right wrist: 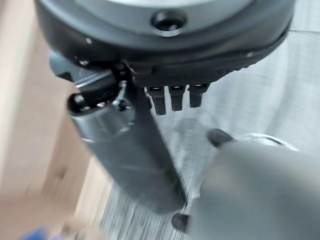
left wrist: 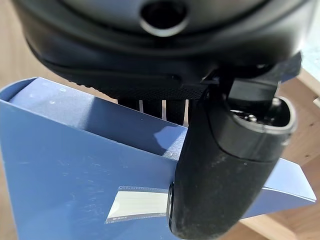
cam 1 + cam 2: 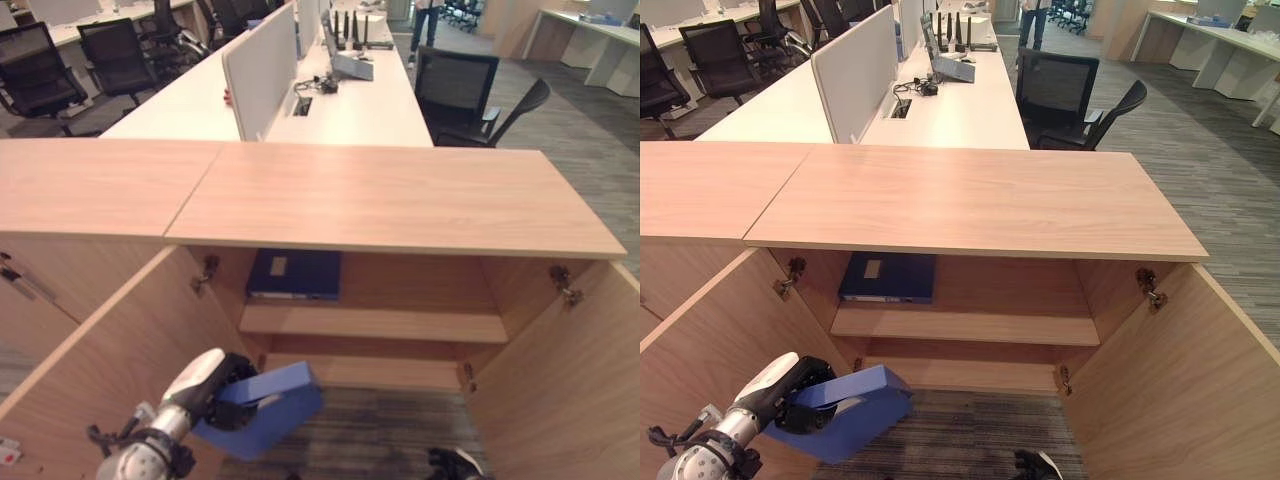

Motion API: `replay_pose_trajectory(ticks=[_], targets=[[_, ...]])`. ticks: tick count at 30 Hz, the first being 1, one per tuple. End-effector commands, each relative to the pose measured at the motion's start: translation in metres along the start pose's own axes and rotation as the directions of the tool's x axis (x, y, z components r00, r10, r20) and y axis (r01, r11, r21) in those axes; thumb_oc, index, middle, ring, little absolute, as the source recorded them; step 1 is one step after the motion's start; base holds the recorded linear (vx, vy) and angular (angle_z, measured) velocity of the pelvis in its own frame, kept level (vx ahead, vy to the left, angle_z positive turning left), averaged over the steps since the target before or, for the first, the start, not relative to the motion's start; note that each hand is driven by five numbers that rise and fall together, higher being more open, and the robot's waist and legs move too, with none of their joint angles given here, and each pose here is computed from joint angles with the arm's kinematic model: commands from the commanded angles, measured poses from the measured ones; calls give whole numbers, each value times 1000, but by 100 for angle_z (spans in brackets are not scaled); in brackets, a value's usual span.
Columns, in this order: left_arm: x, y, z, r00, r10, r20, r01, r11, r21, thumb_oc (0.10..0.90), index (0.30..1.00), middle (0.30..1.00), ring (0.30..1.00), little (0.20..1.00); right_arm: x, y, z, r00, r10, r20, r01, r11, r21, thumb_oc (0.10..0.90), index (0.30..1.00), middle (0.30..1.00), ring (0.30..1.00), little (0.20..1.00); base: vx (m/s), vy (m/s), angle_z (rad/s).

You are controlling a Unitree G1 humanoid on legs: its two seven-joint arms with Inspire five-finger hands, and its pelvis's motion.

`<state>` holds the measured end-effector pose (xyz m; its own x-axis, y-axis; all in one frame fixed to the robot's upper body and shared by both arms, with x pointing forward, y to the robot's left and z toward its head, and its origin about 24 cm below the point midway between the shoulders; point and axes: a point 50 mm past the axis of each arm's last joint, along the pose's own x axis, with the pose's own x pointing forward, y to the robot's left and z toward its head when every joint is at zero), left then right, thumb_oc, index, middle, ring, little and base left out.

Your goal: Put the empty folder in the office cabinet

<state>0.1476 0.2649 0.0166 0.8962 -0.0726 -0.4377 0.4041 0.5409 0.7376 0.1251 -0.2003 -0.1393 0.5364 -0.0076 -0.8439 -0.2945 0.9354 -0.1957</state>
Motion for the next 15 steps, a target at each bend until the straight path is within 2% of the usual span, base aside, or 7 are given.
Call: replay_pose_trajectory(ticks=[1, 4, 6, 9, 15], targets=[[1, 42, 41, 940, 252, 231, -245, 968, -61, 400, 300, 300, 300, 300, -10, -31, 75, 943, -44, 329, 103, 981, -162, 800, 900, 900, 900, 900, 0, 0, 0], [5, 38, 48, 935, 241, 259, -209, 967, -145, 400, 300, 300, 300, 300, -19, -37, 93, 911, -46, 410, 143, 967, -209, 800, 900, 900, 900, 900, 0, 0, 0], [10, 33, 60, 921, 237, 309, -150, 948, -279, 400, 300, 300, 300, 300, -26, -36, 123, 857, -26, 515, 172, 956, -239, 800, 900, 900, 900, 900, 0, 0, 0], [19, 31, 76, 899, 235, 369, -78, 917, -392, 400, 300, 300, 300, 300, -32, -27, 154, 794, 10, 607, 195, 943, -270, 800, 900, 900, 900, 900, 0, 0, 0], [24, 31, 95, 865, 227, 447, -4, 895, -446, 400, 300, 300, 300, 300, -45, -6, 189, 702, 105, 705, 181, 931, -318, 800, 900, 900, 900, 900, 0, 0, 0]])
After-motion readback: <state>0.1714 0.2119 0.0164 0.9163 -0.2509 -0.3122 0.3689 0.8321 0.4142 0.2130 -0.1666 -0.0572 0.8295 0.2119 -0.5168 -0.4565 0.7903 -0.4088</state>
